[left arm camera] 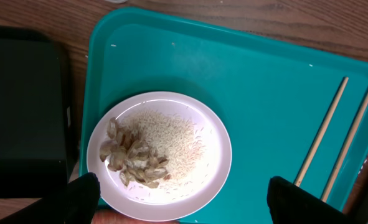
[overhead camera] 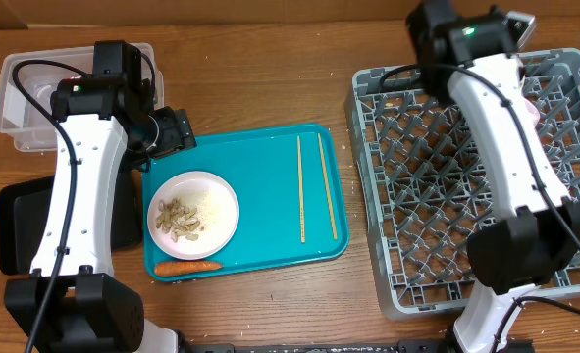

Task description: Sort waste into correct bins and load items into the dishwasher

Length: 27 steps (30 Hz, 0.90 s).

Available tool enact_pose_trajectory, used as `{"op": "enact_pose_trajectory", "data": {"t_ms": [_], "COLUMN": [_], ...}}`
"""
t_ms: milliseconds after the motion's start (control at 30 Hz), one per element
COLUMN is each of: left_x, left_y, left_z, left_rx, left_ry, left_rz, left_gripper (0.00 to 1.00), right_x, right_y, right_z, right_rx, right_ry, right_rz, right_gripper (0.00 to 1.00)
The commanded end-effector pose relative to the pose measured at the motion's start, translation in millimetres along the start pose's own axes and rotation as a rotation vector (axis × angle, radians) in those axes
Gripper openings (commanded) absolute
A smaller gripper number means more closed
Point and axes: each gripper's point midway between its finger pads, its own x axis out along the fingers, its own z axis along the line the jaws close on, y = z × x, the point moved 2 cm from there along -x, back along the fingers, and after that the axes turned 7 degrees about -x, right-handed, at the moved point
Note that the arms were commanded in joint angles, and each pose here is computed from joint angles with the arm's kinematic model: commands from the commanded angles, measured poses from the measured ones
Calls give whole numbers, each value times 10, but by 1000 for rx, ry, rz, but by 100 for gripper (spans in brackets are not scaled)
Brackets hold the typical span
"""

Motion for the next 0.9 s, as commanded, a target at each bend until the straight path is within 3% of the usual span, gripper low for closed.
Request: {"op": "enact_pose_trajectory", "data": {"t_ms": [0,267,600,667,833,867], "left_x": [-101,-101,-101,-101,-101,-101], "left_y": [-36,-37,-35,-35,-35,-35], "left_z": [-10,-11,-9,-9,-9,-9], "left_rx": [22,22,23,23,23,23], "left_ry": [4,5,4,4,4,4], "left_rz": [-33,-33,-32,-32,-32,-32], "left_gripper": [88,88,88,88,88,89], "right_x": [175,410,97,20,-135,-156], "right_y": [145,661,1034,1156,1347,1339], "right_z": [81,456,893,963,994,980], "right_rx": [-33,-131,-209,-236,-290,-277], "right_ry": [116,104,-66,-112,-169,-180], "right_rz": [-49,-4,53,100,171,176], "right_gripper": [4,4,6,12,54,57]}}
